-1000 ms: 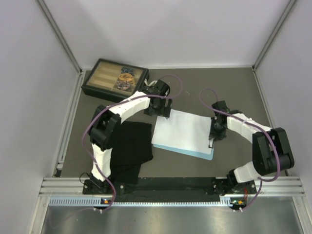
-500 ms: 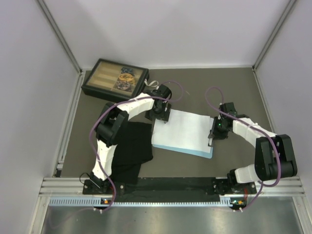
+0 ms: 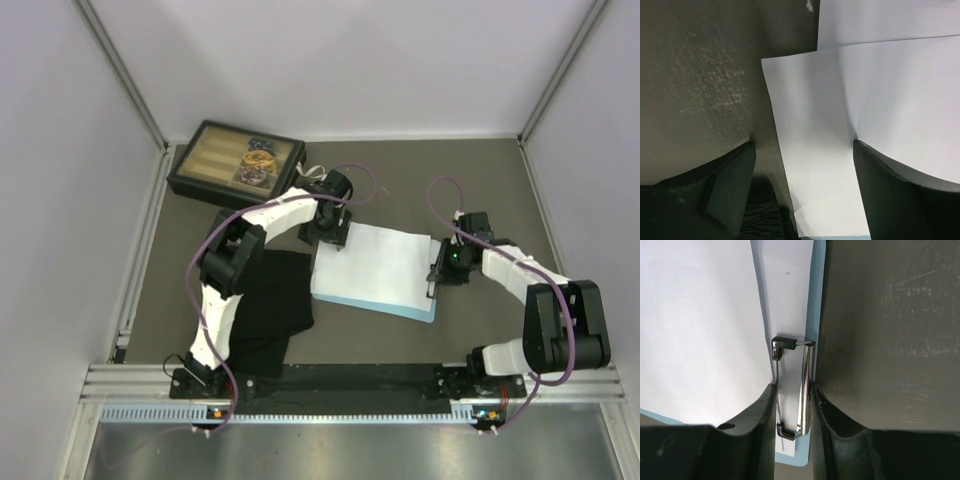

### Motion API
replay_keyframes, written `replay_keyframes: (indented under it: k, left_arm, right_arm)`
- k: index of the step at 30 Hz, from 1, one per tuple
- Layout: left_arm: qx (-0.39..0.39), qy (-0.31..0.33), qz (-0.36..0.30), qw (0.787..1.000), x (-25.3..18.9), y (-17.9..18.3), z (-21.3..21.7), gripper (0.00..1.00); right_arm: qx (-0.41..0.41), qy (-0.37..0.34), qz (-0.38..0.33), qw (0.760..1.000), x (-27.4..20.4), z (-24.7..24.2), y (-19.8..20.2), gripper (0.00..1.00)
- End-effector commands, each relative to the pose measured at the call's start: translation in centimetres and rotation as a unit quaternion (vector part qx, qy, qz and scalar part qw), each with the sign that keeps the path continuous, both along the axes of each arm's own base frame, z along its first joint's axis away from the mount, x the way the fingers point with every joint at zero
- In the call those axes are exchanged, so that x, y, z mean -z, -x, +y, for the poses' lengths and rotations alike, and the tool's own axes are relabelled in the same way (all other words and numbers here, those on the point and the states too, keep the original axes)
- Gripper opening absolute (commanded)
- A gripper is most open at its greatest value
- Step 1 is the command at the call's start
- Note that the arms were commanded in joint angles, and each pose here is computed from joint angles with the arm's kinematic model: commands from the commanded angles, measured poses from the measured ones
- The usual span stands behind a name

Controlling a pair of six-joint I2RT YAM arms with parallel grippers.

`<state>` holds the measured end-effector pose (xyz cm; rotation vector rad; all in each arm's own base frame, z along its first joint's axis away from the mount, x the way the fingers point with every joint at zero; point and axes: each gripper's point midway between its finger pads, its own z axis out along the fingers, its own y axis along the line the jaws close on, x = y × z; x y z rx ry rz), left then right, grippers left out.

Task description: Put the files into the folder

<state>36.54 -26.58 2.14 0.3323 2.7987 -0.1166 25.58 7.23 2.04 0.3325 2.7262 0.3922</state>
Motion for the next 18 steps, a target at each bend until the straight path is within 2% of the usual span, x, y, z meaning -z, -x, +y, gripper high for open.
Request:
replay_keyframes:
  k: [1, 7, 11, 18]
  left_arm:
    - [0.009, -0.030, 0.040, 0.999, 3.7, 1.2, 0.5, 0.83]
    - [0.007, -0.043, 0.033, 0.999, 3.8, 1.0, 0.7, 0.84]
    - [0.010, -0.036, 0.026, 0.999, 2.8, 0.9, 0.5, 0.86]
    - [0.019, 0.019, -0.038, 0.999, -5.6, -0.6, -1.1, 0.89]
  right_arm:
    - [-0.012, -0.028, -0.011, 0.999, 0.8, 1.0, 0.1, 0.00]
    - [-0.009, -0.055, -0.020, 0.998, 0.3, 1.4, 0.2, 0.00]
    - [-0.002, -0.032, -0.011, 0.999, 0.8, 0.5, 0.2, 0.00]
    - [0.008, 0.007, 0.021, 1.000, 1.3, -0.8, 0.6, 0.00]
